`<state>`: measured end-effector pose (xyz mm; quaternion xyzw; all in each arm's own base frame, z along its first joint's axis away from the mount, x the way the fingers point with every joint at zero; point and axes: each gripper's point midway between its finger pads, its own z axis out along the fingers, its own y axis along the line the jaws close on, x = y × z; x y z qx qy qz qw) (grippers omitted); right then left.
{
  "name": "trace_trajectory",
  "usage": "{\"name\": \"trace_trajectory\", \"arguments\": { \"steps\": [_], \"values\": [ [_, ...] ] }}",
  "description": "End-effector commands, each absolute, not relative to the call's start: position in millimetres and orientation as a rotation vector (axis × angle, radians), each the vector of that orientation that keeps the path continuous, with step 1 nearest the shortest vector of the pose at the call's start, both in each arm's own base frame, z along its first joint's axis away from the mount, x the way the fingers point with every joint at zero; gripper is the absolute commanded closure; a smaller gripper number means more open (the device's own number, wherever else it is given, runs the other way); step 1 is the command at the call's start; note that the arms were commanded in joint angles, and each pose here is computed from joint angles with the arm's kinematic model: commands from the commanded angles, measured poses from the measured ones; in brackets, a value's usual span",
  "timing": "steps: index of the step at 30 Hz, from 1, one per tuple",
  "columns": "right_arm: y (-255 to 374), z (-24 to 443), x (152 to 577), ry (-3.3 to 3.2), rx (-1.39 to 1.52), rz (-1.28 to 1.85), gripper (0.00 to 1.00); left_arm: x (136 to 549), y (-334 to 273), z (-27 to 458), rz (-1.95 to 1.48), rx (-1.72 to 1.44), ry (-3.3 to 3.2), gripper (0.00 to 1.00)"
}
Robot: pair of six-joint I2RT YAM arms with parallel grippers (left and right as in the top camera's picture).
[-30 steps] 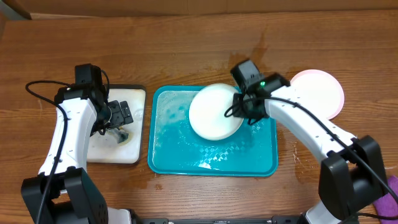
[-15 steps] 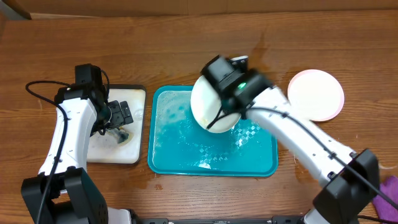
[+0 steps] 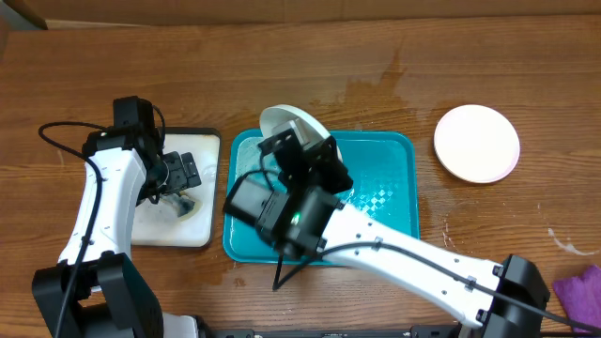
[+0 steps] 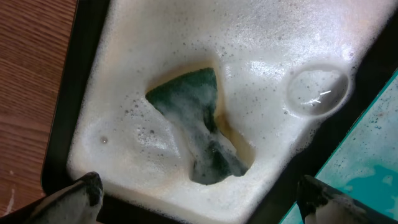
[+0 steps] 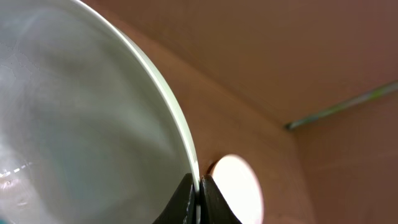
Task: Clean dirty plates on tray and stack at the side
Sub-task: 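Lift the white plate off the tray with the right gripper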
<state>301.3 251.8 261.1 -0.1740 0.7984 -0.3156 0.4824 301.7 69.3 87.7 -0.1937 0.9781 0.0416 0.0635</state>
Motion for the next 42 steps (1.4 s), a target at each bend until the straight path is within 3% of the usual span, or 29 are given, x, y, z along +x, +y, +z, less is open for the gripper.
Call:
{"name": "trace_trajectory", "arguments": {
  "steps": [1, 11, 27, 42],
  "values": [
    [251, 314, 293, 1.738, -0.302, -0.794, 0.96, 303, 67, 91, 0.113, -0.573, 2.944, 0.0],
    [261, 332, 282, 1.626, -0.229, -0.764, 0.96, 303, 67, 91, 0.113, -0.573, 2.944, 0.0],
    [264, 305, 291, 1.761, -0.218, -0.665, 0.96, 303, 67, 91, 0.113, -0.572, 2.944, 0.0],
    [238, 183, 338, 2.636, -0.128, -0.02, 0.96, 303, 67, 91, 0.113, -0.572, 2.944, 0.0]
  ]
}}
